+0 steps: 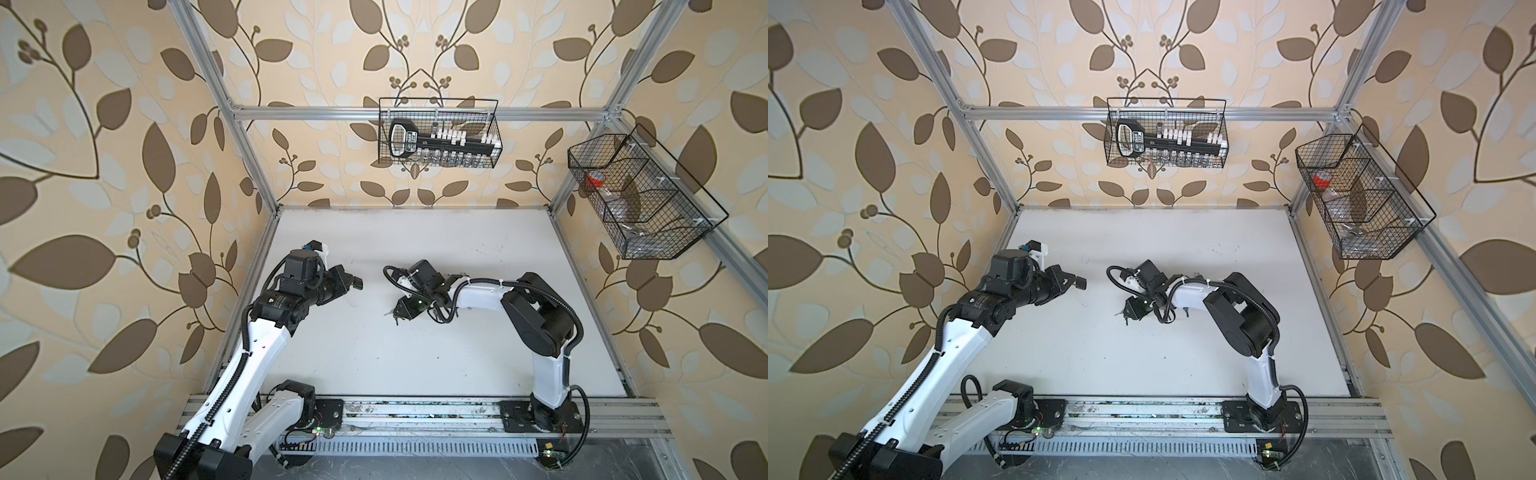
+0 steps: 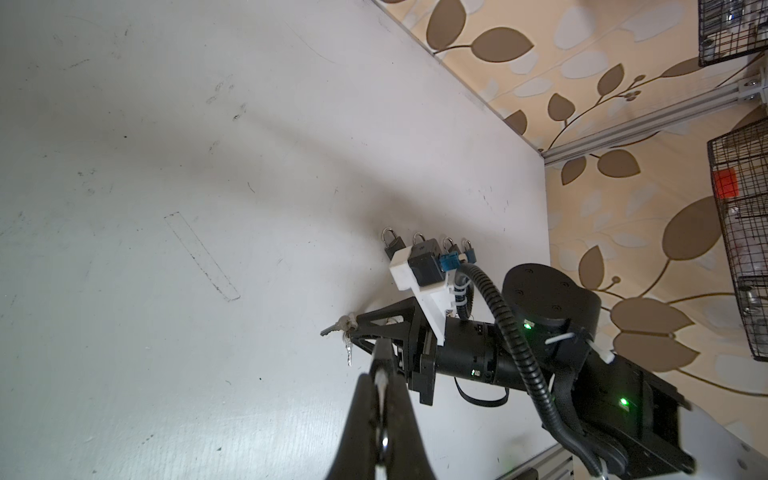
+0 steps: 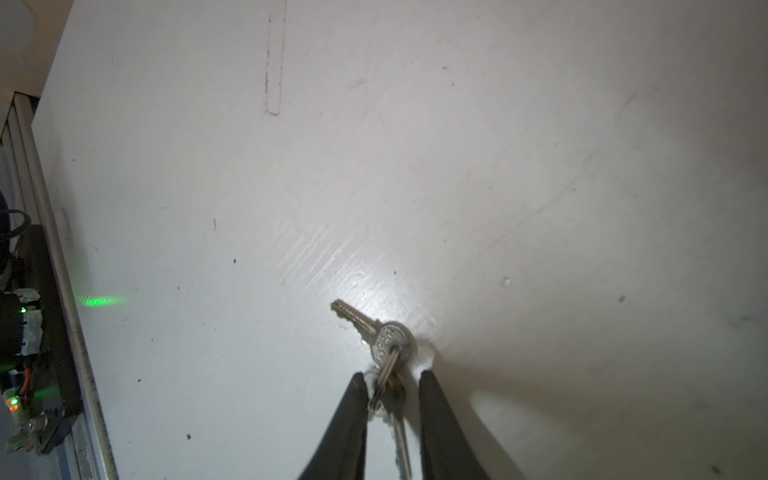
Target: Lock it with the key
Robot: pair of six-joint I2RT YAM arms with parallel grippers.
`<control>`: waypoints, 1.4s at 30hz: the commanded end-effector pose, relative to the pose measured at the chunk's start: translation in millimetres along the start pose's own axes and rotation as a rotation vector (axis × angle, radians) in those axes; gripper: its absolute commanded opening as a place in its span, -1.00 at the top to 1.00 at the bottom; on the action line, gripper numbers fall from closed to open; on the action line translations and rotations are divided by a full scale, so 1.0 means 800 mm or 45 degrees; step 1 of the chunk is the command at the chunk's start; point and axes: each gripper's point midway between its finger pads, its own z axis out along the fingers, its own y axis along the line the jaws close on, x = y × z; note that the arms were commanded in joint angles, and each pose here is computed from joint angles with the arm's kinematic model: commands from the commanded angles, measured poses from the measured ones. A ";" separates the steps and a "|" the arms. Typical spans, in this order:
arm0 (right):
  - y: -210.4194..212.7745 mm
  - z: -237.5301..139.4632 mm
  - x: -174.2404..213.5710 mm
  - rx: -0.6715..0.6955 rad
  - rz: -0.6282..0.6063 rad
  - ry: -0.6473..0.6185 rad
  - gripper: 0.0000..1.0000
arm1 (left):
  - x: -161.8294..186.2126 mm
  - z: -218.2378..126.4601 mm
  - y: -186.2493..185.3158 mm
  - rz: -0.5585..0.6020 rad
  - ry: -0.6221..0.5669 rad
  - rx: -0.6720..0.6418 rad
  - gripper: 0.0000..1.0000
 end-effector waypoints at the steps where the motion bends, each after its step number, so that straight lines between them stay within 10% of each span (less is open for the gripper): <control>1: 0.002 -0.026 -0.035 0.057 -0.031 -0.122 0.43 | -0.008 -0.009 -0.022 0.039 -0.022 0.097 1.00; 15: 0.064 -0.281 -0.068 0.178 -0.440 -1.123 0.01 | 0.013 -0.017 -0.124 0.292 0.098 0.622 1.00; 28: 0.134 -0.300 -0.053 0.202 -0.953 -1.116 -0.09 | 0.060 -0.005 -0.192 0.473 0.221 0.784 1.00; 42: 0.141 -0.267 -0.075 0.261 -0.966 -1.006 -0.05 | 0.069 -0.010 -0.196 0.492 0.250 0.809 1.00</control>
